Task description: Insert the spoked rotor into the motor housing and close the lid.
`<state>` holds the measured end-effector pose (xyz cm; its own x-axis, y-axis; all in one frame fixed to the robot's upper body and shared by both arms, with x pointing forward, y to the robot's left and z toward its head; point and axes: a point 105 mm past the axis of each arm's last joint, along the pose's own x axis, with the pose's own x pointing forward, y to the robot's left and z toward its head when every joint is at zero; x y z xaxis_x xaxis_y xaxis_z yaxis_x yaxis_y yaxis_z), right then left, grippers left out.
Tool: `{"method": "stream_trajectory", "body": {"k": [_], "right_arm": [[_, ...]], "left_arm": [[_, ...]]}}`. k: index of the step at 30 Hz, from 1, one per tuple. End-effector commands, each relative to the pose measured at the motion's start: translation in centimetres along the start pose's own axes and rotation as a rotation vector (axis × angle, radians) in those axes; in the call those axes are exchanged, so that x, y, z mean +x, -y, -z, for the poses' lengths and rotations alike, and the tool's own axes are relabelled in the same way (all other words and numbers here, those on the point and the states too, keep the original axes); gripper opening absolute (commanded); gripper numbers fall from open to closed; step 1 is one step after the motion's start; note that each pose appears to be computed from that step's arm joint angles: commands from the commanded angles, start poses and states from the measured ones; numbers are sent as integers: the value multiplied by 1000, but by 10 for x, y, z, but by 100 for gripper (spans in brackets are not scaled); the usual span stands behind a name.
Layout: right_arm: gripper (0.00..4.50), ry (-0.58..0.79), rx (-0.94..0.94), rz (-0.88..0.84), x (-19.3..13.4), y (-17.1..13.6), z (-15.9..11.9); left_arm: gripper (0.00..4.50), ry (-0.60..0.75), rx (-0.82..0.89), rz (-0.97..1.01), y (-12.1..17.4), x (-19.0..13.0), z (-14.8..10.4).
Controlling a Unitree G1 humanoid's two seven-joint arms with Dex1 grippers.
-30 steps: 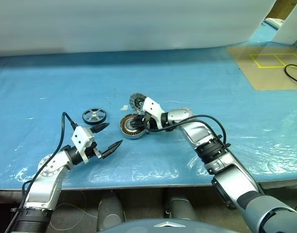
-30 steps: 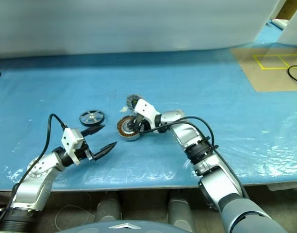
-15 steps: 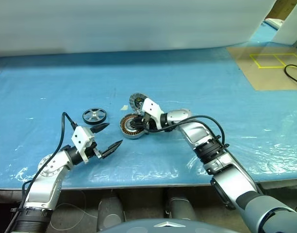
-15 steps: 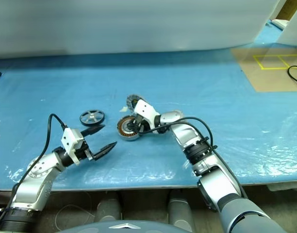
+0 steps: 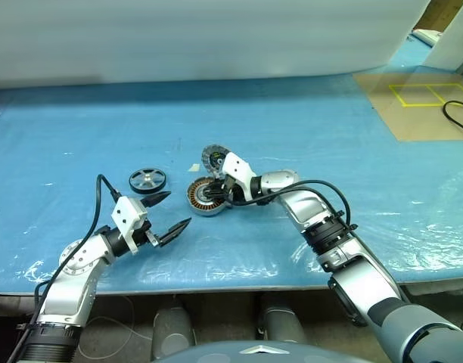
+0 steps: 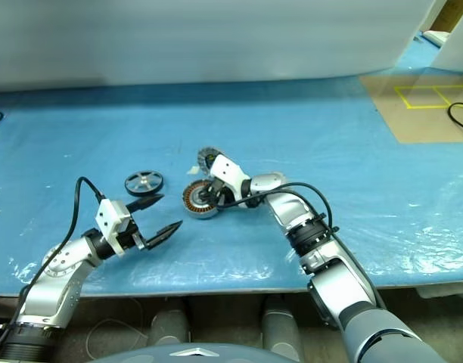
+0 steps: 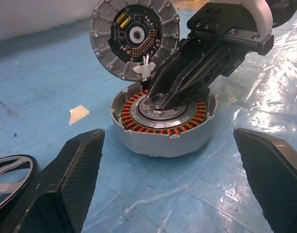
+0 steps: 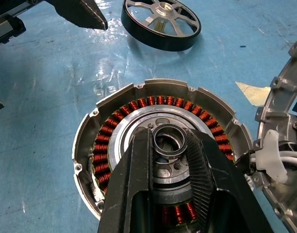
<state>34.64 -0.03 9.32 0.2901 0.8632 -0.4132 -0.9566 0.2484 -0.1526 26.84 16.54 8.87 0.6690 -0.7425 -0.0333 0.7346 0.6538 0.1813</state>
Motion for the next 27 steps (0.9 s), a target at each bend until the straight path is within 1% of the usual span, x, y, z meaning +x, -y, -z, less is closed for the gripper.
{"method": "stream_trajectory", "body": {"k": [1,27], "right_arm": [[61,-1,-3,11,-2,2,1],[61,14,23,-24,4,-6,0]], "left_arm": [[450,26,31,11,1,2,-11],[450,17,28,4,1,2,-8]]}}
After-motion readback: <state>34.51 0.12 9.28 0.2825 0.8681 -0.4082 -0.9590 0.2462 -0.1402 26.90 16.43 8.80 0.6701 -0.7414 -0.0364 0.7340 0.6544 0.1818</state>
